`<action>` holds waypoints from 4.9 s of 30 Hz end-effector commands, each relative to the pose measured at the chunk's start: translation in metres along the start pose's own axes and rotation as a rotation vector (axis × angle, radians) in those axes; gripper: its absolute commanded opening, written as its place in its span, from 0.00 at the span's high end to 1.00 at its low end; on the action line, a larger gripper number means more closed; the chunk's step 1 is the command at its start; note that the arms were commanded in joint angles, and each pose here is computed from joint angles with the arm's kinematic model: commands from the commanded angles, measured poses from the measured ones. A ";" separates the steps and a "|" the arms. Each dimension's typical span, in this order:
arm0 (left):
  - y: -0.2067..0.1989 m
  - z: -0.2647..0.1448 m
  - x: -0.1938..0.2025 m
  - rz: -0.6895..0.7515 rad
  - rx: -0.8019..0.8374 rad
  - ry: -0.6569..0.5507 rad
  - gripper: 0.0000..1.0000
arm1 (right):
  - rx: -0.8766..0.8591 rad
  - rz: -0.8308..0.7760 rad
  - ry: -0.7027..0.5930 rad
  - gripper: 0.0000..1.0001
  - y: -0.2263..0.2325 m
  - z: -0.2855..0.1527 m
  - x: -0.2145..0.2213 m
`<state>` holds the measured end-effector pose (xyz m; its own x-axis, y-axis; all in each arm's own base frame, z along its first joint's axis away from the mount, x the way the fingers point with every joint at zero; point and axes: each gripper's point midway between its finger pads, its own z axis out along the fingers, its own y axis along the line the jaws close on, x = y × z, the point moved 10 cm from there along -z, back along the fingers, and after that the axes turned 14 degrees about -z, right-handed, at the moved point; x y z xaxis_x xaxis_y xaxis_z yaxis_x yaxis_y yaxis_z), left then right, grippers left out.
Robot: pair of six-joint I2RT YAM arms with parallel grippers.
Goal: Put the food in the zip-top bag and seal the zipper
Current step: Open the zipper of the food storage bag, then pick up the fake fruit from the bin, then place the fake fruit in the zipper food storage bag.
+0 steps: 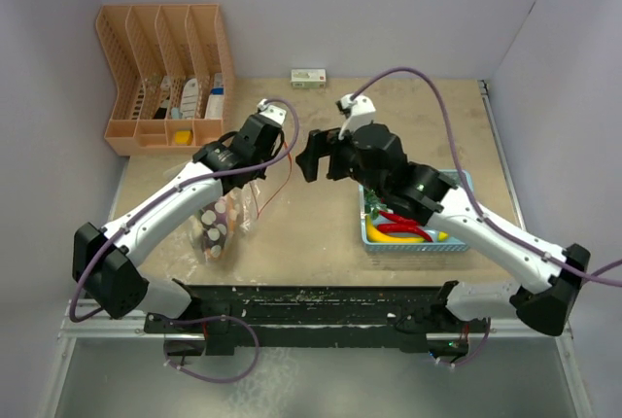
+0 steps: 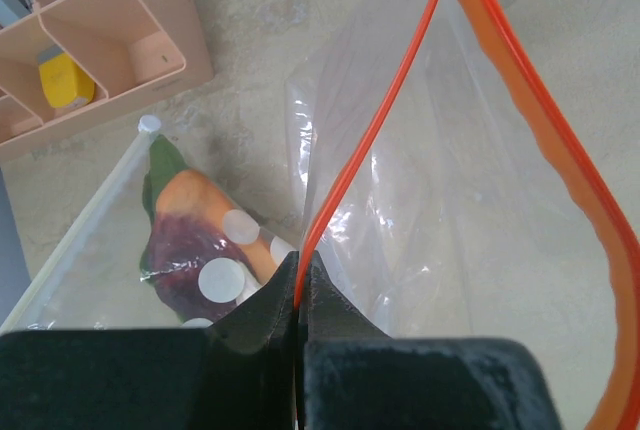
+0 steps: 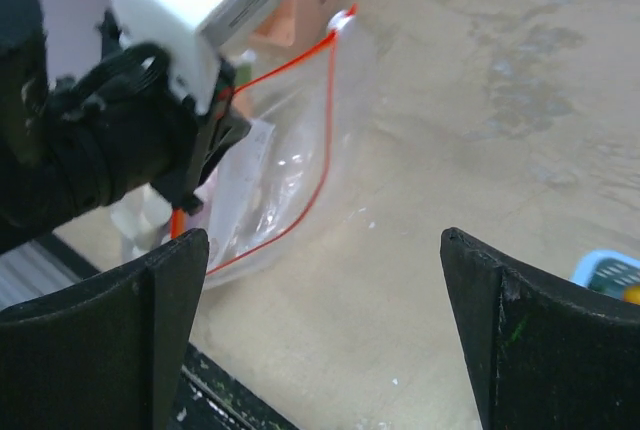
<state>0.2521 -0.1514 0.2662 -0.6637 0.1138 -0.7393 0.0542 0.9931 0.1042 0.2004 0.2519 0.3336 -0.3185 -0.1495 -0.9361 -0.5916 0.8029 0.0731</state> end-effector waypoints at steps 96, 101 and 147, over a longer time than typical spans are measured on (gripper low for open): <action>-0.010 -0.011 0.000 -0.048 0.250 -0.074 1.00 | -0.251 0.511 -0.434 1.00 -0.042 0.000 -0.008; -0.011 -0.011 -0.002 -0.052 0.255 -0.080 1.00 | -0.375 0.607 -0.434 1.00 -0.020 0.024 -0.012; -0.016 -0.026 -0.013 -0.106 0.341 -0.086 1.00 | 0.227 0.618 0.003 0.54 0.019 0.121 0.023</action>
<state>0.2390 -0.1620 0.2705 -0.6566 0.0461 -0.7528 0.2183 0.9670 -0.1311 0.2770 0.3380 0.2477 -0.6067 0.3497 -0.7139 -0.1134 0.8508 0.5131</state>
